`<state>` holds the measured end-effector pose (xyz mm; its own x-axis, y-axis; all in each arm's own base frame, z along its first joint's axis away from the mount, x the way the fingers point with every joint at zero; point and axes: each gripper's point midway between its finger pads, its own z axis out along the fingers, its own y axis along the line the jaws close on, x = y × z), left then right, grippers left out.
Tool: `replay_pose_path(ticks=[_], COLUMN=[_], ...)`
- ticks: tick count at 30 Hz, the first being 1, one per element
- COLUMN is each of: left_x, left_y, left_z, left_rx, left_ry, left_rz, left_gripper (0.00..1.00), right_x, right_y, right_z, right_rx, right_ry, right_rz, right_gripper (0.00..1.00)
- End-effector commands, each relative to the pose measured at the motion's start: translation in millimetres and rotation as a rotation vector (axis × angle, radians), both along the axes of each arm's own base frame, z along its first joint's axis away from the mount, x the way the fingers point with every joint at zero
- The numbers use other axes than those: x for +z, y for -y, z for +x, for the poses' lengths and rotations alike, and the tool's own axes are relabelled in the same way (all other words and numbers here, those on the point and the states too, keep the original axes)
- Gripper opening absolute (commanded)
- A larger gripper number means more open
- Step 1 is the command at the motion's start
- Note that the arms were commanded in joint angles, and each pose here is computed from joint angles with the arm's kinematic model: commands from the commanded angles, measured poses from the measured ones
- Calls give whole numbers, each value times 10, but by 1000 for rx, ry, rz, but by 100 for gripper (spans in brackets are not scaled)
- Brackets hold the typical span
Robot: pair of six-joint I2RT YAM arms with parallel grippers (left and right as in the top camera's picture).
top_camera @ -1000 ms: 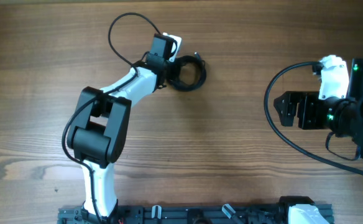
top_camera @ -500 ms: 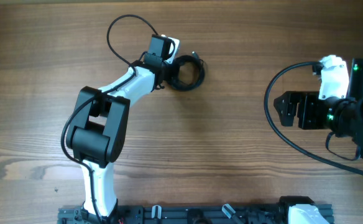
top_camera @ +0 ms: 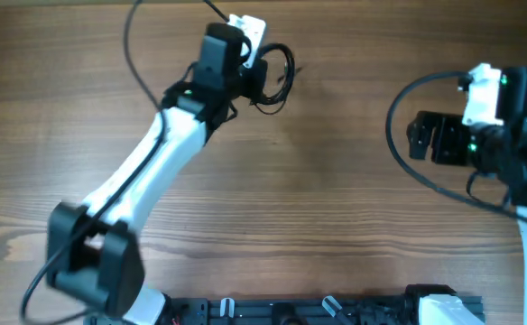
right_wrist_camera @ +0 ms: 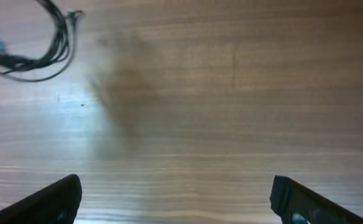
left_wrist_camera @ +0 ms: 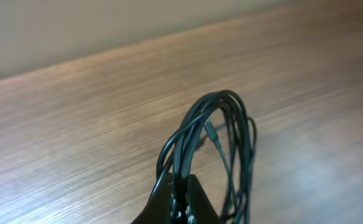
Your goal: Untangle cables
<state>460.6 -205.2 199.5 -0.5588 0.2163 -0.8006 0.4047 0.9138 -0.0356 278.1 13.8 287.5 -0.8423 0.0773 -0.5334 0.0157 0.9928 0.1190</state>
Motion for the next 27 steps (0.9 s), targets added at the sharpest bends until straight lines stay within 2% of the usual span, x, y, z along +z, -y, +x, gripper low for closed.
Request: replay_pose_path(ticks=[1,3,5,7,9,10,14,15,17,18,21,22,27], left_x=[422,692,936,1120,1210,1221,1264,1297,1321,1324,1321,1319,1314], left_y=[74,229,292,330,358,333,357,371,383,382,381,381,392], left_z=[-264,-516,-647,-727,-813,-804,-867,-879,-874,-872,-874,-872,-885], left_rx=[-84,-192,-262,-326,-418,-404,-435,-443,-441,-441,-441,-440,-443], left_ry=[16,-13,-22,-62,-77,-96,-127,-132,-131,-129,-130,-131,-136], left_rz=[-88,-228,-351,-495,-555,-579,-622,-641,-652,-652,-652,-652,-652], left_gripper=[4,4,4,4,4,4,4,4,4,4,4,4,4], right_x=[-4,43,-22,-189,-401,-494,-457,-411,-362,-326,-230,-185,-51], right_y=[-318,-578,-593,-598,-596,-609,-784,-831,-855,-875,-917,-964,-999], right_z=[163,290,447,563,640,678,775,786,829,857,928,921,1027], right_rx=[257,425,407,354,336,338,424,447,452,459,446,469,414], right_ry=[65,153,163,99,26,-3,38,58,85,104,139,151,182], right_rz=[61,135,160,210,229,241,325,348,364,374,418,446,519], right_gripper=[100,100,100,100,96,80,48,51,49,54,56,61,54])
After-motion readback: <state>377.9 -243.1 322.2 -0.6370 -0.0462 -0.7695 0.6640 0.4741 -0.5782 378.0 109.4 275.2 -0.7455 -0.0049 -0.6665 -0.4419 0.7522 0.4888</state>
